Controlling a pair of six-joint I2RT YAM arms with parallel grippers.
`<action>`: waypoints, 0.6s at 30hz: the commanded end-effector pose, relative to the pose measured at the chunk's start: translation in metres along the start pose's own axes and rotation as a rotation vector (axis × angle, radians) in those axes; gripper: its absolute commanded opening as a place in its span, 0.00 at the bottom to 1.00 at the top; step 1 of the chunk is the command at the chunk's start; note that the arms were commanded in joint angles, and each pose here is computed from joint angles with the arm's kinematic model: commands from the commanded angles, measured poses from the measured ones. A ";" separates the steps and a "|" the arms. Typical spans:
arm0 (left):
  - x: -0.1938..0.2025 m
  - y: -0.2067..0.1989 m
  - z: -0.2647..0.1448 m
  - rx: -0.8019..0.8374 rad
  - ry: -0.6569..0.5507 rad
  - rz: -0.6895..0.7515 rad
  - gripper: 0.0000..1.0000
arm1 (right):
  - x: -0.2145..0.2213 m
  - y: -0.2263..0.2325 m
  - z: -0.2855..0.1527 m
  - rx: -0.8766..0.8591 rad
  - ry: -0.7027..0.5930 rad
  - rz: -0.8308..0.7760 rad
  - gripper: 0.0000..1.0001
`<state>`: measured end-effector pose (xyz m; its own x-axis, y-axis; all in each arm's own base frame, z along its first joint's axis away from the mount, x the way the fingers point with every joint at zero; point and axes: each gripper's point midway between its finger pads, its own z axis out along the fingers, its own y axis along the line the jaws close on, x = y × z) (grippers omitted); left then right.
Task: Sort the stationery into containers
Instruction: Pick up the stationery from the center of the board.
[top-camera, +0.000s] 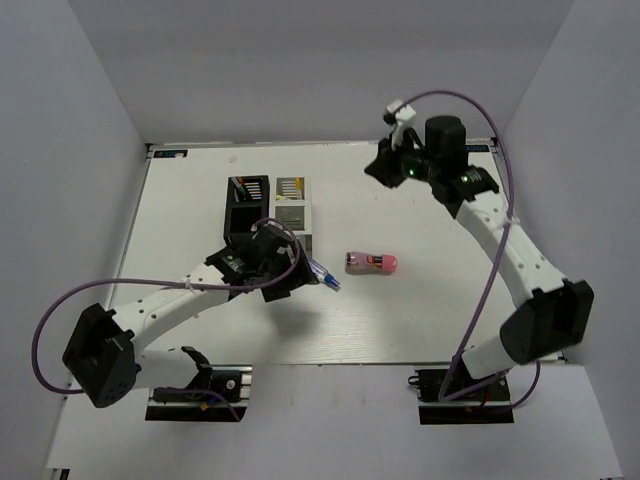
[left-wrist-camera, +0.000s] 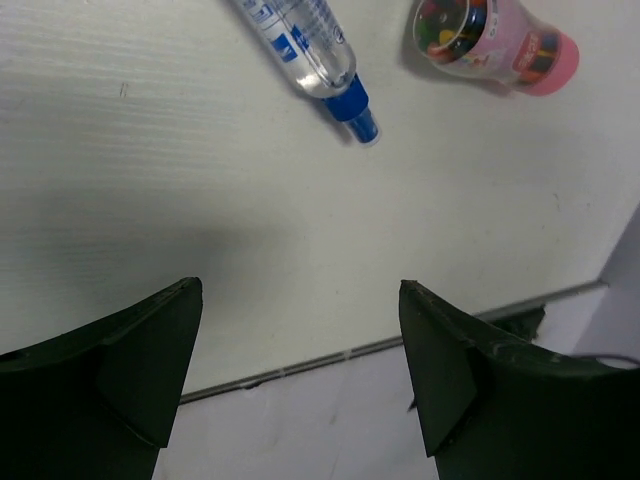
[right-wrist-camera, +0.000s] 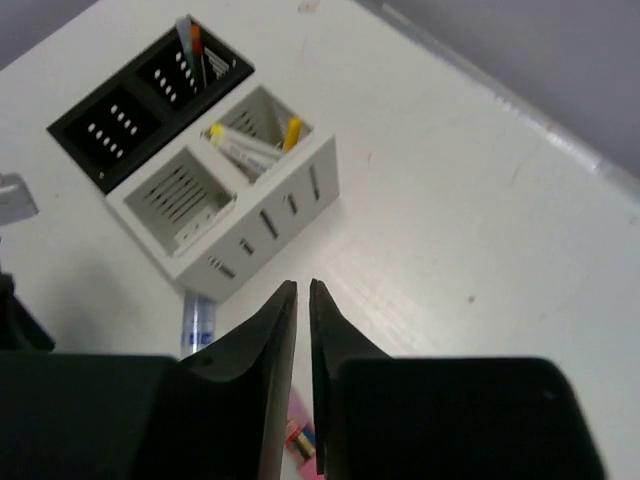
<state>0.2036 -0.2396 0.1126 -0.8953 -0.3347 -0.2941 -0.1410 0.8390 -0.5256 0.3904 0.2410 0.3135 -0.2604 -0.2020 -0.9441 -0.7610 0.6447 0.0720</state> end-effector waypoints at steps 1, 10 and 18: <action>-0.017 -0.015 0.003 -0.060 -0.170 -0.068 0.89 | 0.046 0.009 -0.020 -0.007 0.095 0.040 0.19; -0.003 -0.052 0.034 -0.227 -0.414 -0.057 0.91 | 0.075 0.017 -0.060 0.023 0.075 0.077 0.25; 0.006 -0.061 0.051 -0.272 -0.552 -0.168 0.95 | 0.089 0.016 -0.074 0.038 0.077 0.111 0.28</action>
<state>0.2115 -0.3303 0.0840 -0.6544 -0.4854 -0.5798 -0.3435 0.8739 -0.3440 0.3155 0.1811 0.2454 -0.4174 -0.2047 -0.8854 -0.6940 0.7008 0.1651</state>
